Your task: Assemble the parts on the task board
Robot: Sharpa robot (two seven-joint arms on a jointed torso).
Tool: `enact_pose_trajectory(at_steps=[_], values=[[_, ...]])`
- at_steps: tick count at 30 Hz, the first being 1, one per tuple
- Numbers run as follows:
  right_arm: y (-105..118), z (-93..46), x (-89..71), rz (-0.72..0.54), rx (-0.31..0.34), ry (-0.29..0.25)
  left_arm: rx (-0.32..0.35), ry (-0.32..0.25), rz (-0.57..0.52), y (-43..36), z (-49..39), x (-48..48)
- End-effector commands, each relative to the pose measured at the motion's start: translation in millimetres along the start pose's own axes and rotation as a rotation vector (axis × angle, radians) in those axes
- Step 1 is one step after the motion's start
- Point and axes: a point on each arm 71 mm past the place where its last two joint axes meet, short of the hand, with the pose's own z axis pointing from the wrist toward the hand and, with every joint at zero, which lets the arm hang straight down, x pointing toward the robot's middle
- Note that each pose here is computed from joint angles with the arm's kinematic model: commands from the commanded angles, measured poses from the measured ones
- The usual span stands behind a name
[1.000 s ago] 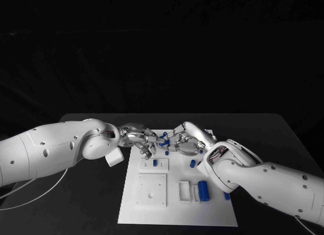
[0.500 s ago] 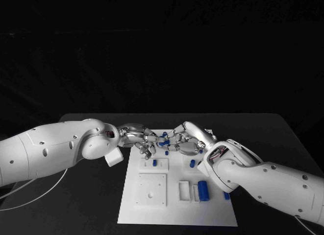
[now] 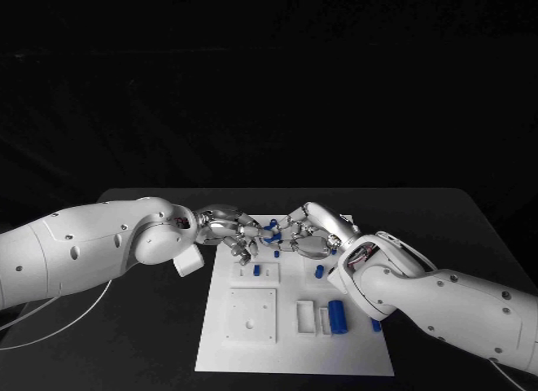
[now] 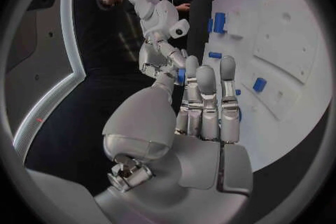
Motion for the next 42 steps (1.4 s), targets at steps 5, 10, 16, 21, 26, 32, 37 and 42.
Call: enact_pose_trajectory(at_steps=[5, 10, 16, 21, 26, 32, 37, 42], values=[[-0.7, -0.8, 0.9, -0.011, -0.001, 0.012, 0.019, 0.030, -0.009, -2.3, 0.6, 1.9], [0.2, -0.7, 1.6, -0.007, -0.003, 0.018, 0.028, 0.027, -0.017, -3.0, 1.0, 1.7], [0.6, -0.2, 2.6, -0.005, -0.003, 0.026, 0.044, 0.022, -0.031, -4.5, 1.6, 1.6], [-0.1, 0.2, 3.2, -0.006, 0.000, 0.030, 0.051, 0.016, -0.047, -5.2, 1.8, 1.8], [-1.5, 0.3, 3.8, -0.007, 0.006, 0.033, 0.058, 0.006, -0.069, -5.9, 2.0, 1.9], [-4.1, -0.3, 3.4, -0.010, 0.015, 0.029, 0.054, -0.007, -0.087, -5.9, 2.2, 3.2], [-6.9, -0.9, 0.8, -0.005, 0.024, 0.006, 0.042, -0.012, -0.084, -5.1, 2.2, 3.9], [-11.1, -2.1, -3.0, 0.006, 0.039, -0.024, 0.015, -0.029, -0.064, -3.2, 2.0, 3.8]])
